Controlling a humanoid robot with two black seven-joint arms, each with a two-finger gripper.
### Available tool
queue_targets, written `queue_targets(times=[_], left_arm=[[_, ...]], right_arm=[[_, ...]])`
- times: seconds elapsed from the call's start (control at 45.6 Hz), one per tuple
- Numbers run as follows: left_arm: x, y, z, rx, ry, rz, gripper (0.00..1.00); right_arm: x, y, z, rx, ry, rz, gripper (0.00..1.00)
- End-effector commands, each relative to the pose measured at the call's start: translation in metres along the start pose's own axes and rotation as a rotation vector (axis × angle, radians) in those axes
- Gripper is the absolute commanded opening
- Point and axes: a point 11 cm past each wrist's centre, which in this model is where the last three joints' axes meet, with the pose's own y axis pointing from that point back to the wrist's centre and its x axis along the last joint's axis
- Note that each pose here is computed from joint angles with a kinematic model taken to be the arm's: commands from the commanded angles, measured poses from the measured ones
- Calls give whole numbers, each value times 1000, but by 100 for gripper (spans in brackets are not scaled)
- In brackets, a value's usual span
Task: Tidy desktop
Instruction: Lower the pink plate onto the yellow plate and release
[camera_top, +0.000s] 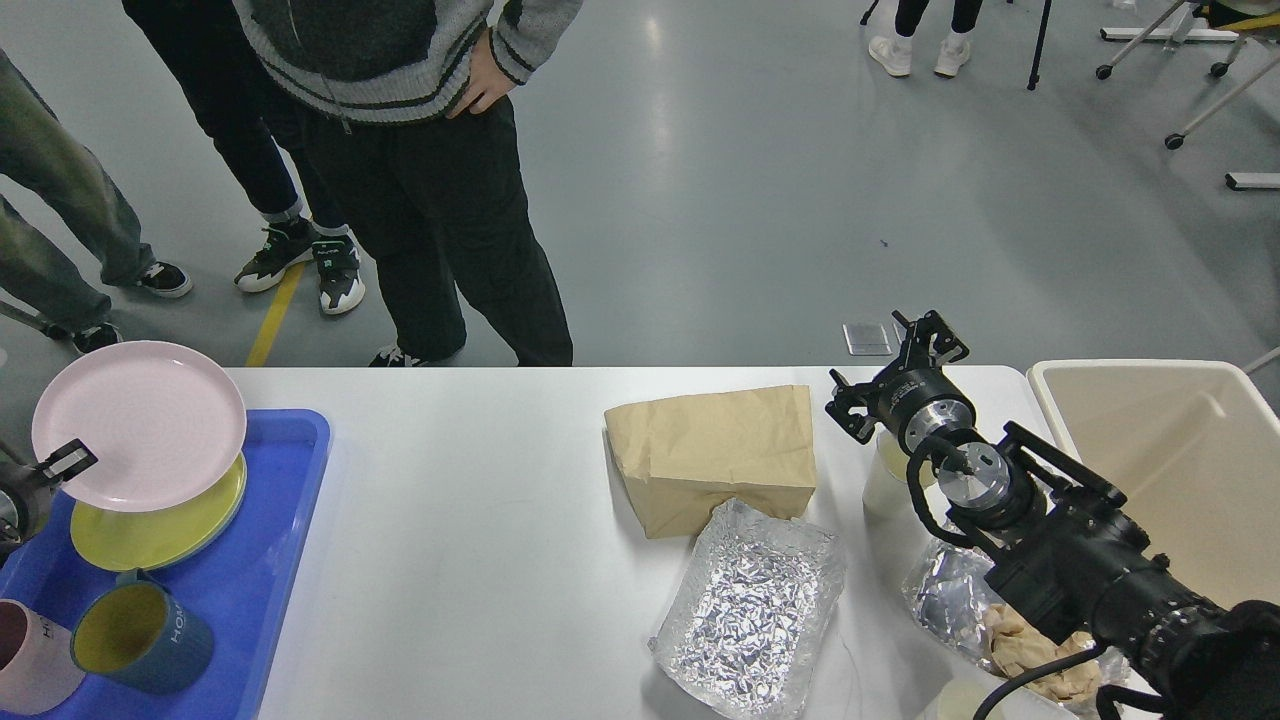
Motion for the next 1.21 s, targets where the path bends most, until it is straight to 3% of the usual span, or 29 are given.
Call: queue_targets(times=[0.0,1.184], left_arm=[[0,0,0,0,0,0,93],[-11,-1,-12,25,-8,-31,94]], right_arm=[[0,0,0,0,0,0,100],[0,0,0,0,0,0,100]])
